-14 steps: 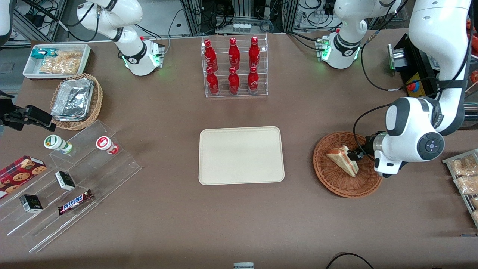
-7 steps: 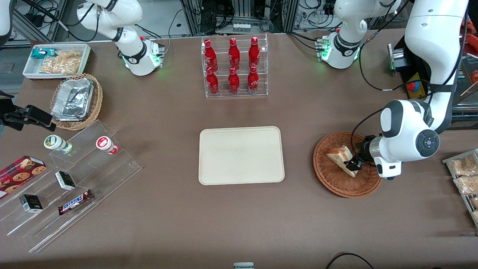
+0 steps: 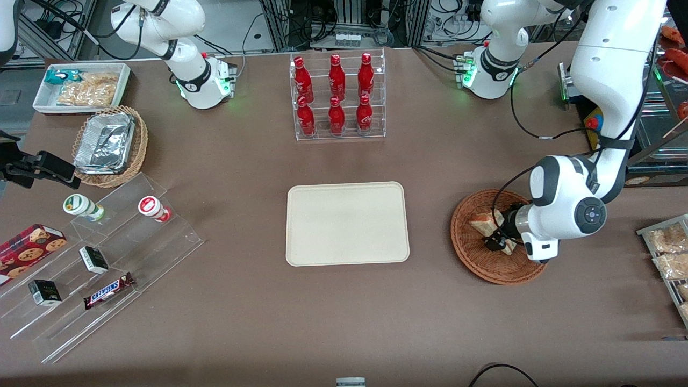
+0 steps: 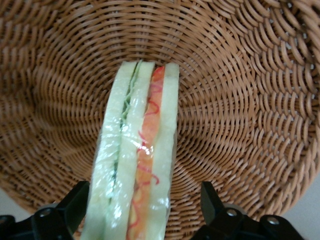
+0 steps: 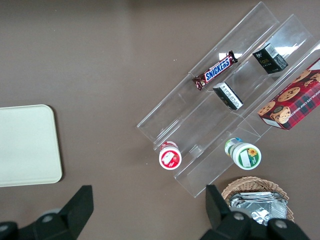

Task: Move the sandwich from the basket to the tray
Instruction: 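Close the left gripper on the wrapped sandwich and lift it, then carry the sandwich over the beige tray and lower it onto the tray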

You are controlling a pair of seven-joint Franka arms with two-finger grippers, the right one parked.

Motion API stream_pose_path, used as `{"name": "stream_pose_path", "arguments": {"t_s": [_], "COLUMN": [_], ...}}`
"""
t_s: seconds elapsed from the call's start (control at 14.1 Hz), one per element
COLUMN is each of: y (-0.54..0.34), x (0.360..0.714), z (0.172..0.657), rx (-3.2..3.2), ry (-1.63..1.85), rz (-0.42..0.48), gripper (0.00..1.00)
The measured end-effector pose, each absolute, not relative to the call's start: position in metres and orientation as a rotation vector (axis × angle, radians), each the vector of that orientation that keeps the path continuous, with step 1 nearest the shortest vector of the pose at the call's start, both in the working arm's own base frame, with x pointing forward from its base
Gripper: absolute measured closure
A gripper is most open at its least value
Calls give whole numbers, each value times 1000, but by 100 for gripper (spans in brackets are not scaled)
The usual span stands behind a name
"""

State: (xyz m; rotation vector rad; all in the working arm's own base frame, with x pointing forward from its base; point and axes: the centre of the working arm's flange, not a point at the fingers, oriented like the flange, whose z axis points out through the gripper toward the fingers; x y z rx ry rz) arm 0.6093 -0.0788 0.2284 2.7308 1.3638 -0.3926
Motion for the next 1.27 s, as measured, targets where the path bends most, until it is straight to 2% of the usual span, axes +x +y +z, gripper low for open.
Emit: {"name": "stream_pose_path", "arguments": {"t_s": [0.07,0.14,0.28,0.57,0.64,0.78,0.99,1.13,1.27], "y": [-79,-78,-78,-95,-106,-143,-252,-326,-384], "x": [609,609,609,611,611,611,597,578,563], "z": [225,224,226,243,255,288,336,346,333], "rx": [2729,2729,2730,2782,2812,2866,2940,2966,2979], "ry": [1366,1367,1363,1232,1150,975,678,506,379], "rz": [-394,-395,-394,-355,-334,-274,-169,-134,-146], "gripper": [4,12,36,72,76,76,84,84,84]}}
